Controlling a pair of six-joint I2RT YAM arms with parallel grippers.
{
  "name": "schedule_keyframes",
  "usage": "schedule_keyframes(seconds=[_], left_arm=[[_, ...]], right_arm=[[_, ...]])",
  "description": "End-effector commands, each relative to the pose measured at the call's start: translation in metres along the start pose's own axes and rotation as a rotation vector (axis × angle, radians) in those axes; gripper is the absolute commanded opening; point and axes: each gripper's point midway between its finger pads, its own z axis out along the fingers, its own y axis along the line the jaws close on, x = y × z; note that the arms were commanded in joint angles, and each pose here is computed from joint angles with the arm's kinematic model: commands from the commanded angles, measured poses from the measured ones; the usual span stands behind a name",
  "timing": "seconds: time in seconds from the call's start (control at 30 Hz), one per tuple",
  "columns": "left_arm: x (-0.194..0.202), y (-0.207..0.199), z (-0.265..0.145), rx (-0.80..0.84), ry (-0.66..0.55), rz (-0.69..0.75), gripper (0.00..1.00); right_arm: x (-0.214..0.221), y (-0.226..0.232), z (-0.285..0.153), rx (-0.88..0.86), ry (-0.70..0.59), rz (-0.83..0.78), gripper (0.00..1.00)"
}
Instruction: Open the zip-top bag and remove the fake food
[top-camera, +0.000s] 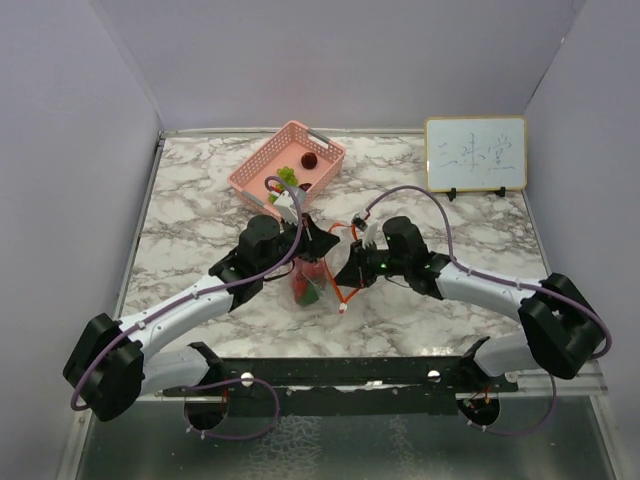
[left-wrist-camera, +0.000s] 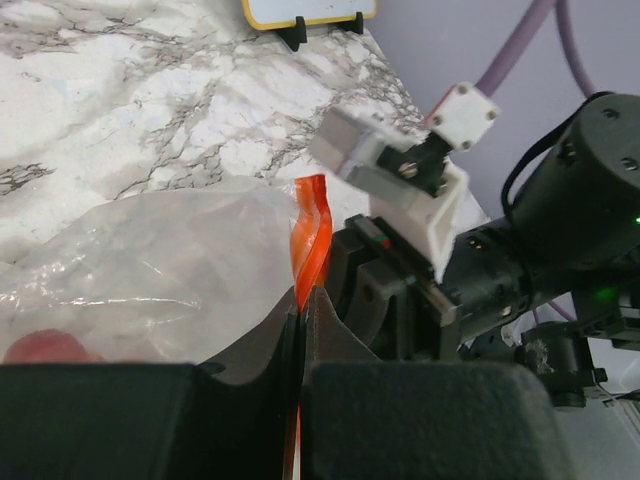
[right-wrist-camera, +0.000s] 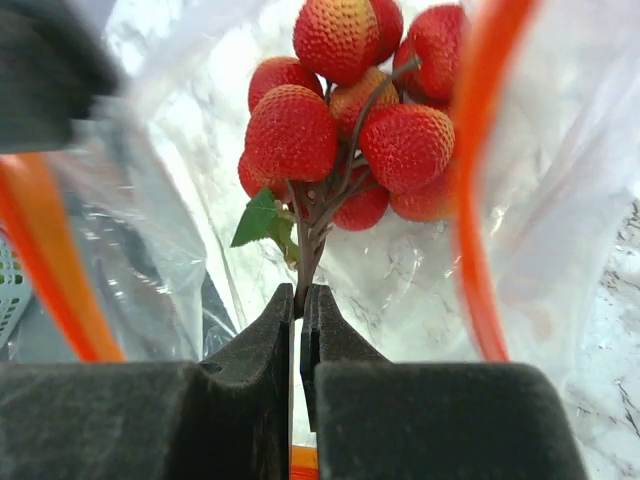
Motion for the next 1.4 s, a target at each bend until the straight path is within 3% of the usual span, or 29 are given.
schedule_keyframes(seconds=[0.0,0.37,0.8,1.37], left_arm=[[-0.003,0.003,-0.005,-0.015,-0.027,0.013,0.0],[-0.001,0.008,-0.006,-0.034,-0.023,0.027,0.0],[0.014,0.023,0.01,-0.053,0.002,0.015,0.0],[0.034,0.037,0.01,-0.085,0.036,-0.01,0.0]], right_arm=[[-0.027,0.01,-0.014,0.033,-0.088,-0.073,0.01],[-0.059,0.005,-0.051,0.219,-0.191,-0.133,0.01],[-0.102,0.037,-0.086,0.222,-0.314,-0.182,0.01],[-0.155,0.044,-0.122,0.325,-0.437,-0.261,0.01]])
